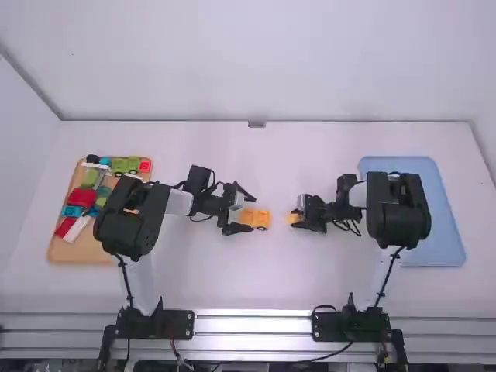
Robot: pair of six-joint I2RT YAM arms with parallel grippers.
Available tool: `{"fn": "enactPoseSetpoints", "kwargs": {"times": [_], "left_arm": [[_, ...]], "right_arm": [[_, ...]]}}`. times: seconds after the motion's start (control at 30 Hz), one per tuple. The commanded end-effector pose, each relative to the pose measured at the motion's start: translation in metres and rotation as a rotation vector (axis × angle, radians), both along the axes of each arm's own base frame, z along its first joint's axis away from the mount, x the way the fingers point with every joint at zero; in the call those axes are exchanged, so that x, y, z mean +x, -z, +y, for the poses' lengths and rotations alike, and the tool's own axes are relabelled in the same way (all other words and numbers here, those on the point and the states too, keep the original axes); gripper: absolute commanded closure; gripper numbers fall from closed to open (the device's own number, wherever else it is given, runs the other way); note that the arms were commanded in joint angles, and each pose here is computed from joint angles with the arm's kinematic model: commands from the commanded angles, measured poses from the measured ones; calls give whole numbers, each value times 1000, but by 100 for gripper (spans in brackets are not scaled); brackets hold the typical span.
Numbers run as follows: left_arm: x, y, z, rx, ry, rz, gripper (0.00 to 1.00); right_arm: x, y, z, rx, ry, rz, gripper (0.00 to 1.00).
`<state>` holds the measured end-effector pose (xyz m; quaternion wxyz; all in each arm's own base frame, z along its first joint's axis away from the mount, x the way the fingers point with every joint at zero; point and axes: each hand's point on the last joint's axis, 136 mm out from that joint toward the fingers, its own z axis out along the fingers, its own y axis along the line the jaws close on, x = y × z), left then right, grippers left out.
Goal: Assemble lego blocks to make yellow taxi
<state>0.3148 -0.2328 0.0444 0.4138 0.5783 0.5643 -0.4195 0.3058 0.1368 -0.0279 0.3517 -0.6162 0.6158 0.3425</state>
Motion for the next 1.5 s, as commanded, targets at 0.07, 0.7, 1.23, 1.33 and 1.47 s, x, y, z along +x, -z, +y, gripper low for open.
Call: {"fn": "enactPoseSetpoints", "kwargs": {"times": [0.07,0.7,1.23,1.33,1.47], "left_arm": [[-3,-6,-4,-35,27,13,1],[9,31,-5,172,-45,-51,1],[-2,54,-1,147,21,-74,5],[-1,55,0,155,17,-75,11],[-1,58,-1,174,16,-81,17]], "right_arm": [[-9,5,5,7,-10,36,68],[-6,-55,23,53,-131,140,86],[1,-95,40,55,-156,118,93],[2,-103,40,65,-156,97,94],[2,-111,43,90,-154,82,97]]}}
